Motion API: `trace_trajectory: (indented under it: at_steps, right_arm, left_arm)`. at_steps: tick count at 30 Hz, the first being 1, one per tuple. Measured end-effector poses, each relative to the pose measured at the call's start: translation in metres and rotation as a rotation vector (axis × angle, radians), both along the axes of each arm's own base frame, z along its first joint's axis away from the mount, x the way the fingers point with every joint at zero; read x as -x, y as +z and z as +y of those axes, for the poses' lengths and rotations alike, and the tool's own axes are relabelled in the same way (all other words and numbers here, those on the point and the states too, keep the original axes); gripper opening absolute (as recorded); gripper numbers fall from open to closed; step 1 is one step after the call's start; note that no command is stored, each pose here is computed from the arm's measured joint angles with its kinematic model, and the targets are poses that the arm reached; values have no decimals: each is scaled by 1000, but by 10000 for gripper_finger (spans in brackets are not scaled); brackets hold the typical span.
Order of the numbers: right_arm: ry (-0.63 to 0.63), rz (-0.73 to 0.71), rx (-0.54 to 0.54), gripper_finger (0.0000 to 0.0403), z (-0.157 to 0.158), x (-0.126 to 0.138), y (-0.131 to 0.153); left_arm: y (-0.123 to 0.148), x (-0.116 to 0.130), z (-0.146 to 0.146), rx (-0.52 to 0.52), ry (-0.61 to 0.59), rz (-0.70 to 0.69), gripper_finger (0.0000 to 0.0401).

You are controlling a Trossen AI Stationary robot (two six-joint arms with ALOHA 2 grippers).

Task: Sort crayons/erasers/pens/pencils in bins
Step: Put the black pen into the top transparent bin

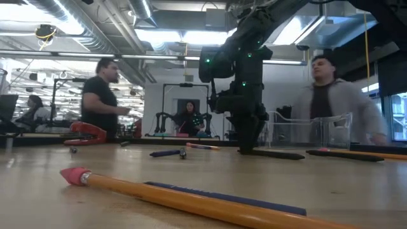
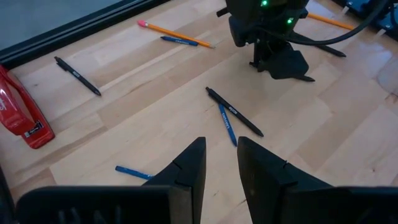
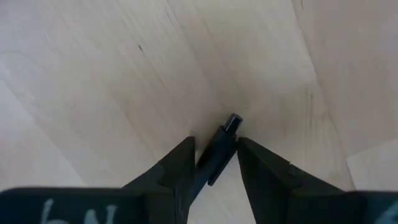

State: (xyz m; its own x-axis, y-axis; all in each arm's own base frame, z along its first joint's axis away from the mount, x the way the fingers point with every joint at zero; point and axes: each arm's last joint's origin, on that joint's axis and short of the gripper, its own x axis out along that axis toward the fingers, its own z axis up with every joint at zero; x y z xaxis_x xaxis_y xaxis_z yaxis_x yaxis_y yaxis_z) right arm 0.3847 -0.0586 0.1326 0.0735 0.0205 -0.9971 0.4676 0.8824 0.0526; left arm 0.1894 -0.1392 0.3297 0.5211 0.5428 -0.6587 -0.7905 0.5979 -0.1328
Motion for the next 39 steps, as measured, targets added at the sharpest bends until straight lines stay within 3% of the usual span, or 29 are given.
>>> trace_trajectory:
  at_steps: [5,15,29,39]
  right_arm:
    - [5,-1,0,118,0,0,-1]
    - [5,-5,-2,47,0,-1,-1]
    - [26,-20,0,56,0,1,6]
    - [83,-29,12,54,-14,-1,55]
  left_arm:
    - [0,0,0,0,0,0,85]
    - [0,0,0,0,0,0,85]
    - [0,0,0,0,0,0,85]
    - [0,0,0,-1,0,1,85]
